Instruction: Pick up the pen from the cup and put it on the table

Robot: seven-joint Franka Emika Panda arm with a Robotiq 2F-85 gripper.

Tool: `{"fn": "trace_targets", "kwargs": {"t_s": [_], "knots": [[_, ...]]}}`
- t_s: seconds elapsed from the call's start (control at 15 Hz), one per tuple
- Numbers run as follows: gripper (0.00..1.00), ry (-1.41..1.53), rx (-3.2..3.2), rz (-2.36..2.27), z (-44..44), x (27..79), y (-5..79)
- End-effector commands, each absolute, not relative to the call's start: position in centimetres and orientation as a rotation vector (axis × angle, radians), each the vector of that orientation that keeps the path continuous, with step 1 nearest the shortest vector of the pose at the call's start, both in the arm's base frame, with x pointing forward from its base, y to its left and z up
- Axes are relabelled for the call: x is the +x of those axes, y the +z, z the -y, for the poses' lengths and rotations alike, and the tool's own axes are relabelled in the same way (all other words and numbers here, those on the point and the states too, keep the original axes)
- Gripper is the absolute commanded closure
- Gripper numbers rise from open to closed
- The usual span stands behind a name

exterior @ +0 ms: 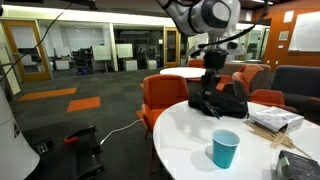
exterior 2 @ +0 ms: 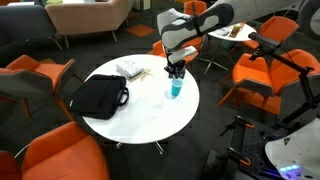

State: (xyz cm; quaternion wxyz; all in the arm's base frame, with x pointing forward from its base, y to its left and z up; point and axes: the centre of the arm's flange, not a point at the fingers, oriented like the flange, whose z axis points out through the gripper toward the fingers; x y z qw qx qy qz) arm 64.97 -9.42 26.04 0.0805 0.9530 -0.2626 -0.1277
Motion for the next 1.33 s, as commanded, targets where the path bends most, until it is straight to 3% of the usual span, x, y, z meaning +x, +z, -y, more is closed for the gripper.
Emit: {"fn": "trace_targets", "kwargs": {"t_s": [0.0, 0.33, 1.2, 1.27], "knots": [[0.99, -0.192, 2.806, 0.588, 2.7, 61.8, 25.3], [0.99, 0.079, 2.747, 0.312, -5.9, 62.5, 20.5], [0.99, 0.211, 2.478, 0.025, -12.5, 63.1, 8.3], [0.73, 0.223, 2.468, 0.020, -12.7, 63.0, 8.3]]}}
